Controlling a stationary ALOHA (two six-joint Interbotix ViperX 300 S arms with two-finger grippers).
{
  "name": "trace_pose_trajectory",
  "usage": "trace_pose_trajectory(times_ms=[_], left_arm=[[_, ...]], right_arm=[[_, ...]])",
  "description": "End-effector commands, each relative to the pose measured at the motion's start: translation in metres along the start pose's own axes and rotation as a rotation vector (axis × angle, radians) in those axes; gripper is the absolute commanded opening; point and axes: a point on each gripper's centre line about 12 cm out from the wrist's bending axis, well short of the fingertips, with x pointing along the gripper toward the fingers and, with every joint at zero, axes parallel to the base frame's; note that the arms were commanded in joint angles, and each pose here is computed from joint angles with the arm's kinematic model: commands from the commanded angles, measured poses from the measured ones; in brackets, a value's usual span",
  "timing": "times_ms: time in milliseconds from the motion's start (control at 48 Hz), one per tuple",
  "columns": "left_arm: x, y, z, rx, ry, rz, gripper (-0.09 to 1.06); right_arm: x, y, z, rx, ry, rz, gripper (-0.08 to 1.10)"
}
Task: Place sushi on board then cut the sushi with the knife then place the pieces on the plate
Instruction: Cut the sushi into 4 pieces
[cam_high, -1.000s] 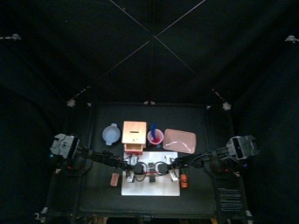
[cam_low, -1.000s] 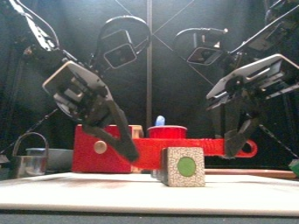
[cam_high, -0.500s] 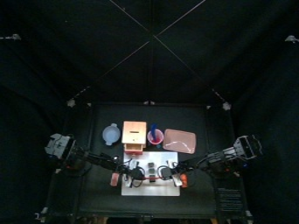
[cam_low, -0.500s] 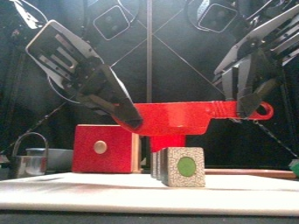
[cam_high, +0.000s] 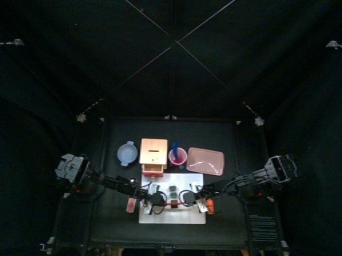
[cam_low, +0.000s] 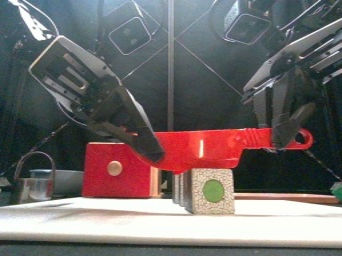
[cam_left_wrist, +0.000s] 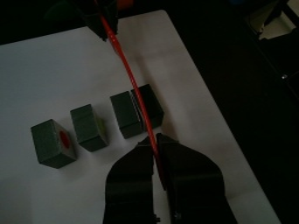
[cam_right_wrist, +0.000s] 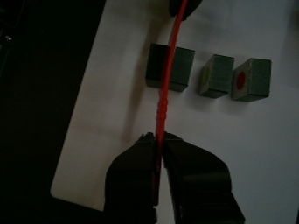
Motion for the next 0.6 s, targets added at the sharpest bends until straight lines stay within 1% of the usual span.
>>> trace_pose_trajectory(times_ms=[21, 146, 271, 354, 458, 521, 604], left_arm=[[-0.002, 0.008, 0.044, 0.006, -0.145, 0.019, 0.33], [-0.007, 0.009, 0.051, 0.008, -0.163, 0.02, 0.33], [-0.011, 0.009, 0.053, 0.008, -0.172, 0.021, 0.33], [-0.009, 0.008, 0.048, 0.008, -0.159, 0.02, 0.33], [-0.006, 0.008, 0.045, 0.007, -0.148, 0.019, 0.33], [-0.005, 0.012, 0.042, 0.003, -0.141, 0.027, 0.33], [-0.005, 0.014, 0.041, 0.001, -0.137, 0.031, 0.33]], right_arm=[[-0.014, -0.011, 0.034, -0.003, -0.125, -0.038, 0.17], [-0.018, -0.011, 0.038, -0.003, -0.141, -0.038, 0.17], [-0.019, -0.01, 0.039, -0.005, -0.145, -0.037, 0.17], [-0.017, -0.01, 0.037, -0.003, -0.136, -0.037, 0.17], [-0.015, -0.01, 0.035, -0.002, -0.128, -0.036, 0.17], [-0.014, -0.011, 0.035, -0.003, -0.127, -0.037, 0.17], [-0.014, -0.013, 0.034, 0.0, -0.127, -0.042, 0.17]])
